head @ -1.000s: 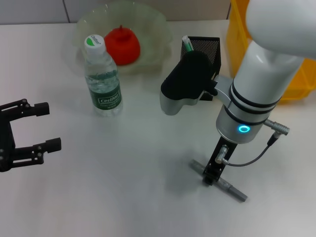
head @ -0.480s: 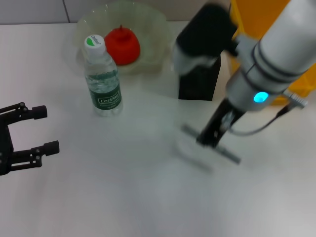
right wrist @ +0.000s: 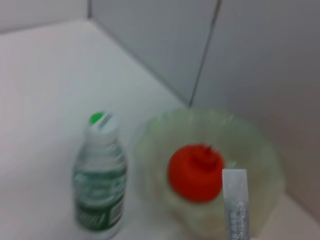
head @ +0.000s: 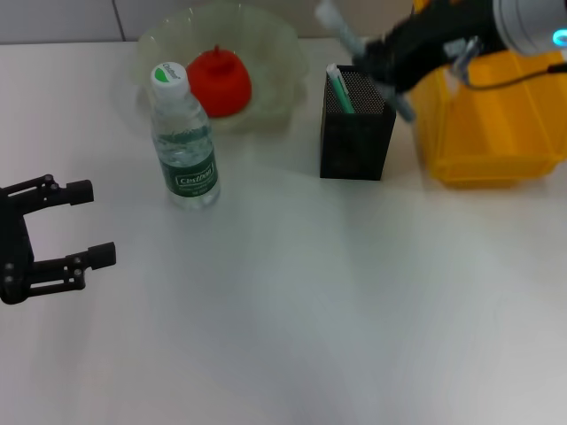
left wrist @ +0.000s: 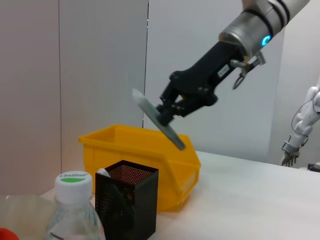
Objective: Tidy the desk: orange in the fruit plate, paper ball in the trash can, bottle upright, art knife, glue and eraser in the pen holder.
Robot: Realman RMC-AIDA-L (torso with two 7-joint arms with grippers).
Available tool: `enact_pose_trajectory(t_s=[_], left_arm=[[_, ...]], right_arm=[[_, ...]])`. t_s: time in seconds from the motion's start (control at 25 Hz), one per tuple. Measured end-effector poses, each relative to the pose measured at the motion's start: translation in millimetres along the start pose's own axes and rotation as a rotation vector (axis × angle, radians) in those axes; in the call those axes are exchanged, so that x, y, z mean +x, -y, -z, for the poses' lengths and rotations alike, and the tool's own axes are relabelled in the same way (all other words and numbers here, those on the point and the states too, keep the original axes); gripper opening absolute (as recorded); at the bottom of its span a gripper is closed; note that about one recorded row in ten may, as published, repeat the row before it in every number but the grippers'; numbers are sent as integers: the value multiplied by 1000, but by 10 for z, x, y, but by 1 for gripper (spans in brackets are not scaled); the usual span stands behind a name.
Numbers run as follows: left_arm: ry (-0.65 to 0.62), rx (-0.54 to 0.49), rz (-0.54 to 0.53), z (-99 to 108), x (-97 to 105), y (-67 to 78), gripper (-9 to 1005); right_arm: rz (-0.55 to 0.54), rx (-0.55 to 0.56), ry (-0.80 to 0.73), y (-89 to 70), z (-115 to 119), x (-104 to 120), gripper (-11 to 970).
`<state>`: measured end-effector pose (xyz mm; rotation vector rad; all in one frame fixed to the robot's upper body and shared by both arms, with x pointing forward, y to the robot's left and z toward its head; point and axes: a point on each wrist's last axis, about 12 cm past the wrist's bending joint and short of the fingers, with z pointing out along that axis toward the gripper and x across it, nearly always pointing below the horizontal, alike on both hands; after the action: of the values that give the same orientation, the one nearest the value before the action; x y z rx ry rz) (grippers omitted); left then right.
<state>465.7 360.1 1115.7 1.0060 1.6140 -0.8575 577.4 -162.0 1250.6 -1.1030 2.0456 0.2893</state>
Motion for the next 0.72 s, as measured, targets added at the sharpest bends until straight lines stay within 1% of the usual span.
enact_pose_trajectory(t_s=[0.12,0.16,0.24,0.32,0.36,0.4,0.52,0.68,0.72], left_arm=[[3,0,2,-13,-9,-8,808],[4,0,3,-15,-14,-13,808],[8,-2,4,-20,-26,-24,808],[9,-4,3,-22,-32,-32,808],[9,-4,3,-22,-32,-32,808],[11,-10,-2,-35,-48,-56,808],[13,-11,-4,-45,-55,-64,808],[14,-11,-4,-61,-62,-71,808],[14,-11,-4,-61,-62,-71,808]], right_arm=[[6,35,60,115,-100,61,133],[6,35,60,115,-100,61,132],[14,49,68,178,-178,116,132],[20,52,95,252,-328,218,130],[20,52,95,252,-328,218,130],[13,42,111,268,-388,251,129],[3,22,161,315,-510,331,128],[-7,28,171,345,-571,382,132],[-10,23,157,352,-619,419,135]])
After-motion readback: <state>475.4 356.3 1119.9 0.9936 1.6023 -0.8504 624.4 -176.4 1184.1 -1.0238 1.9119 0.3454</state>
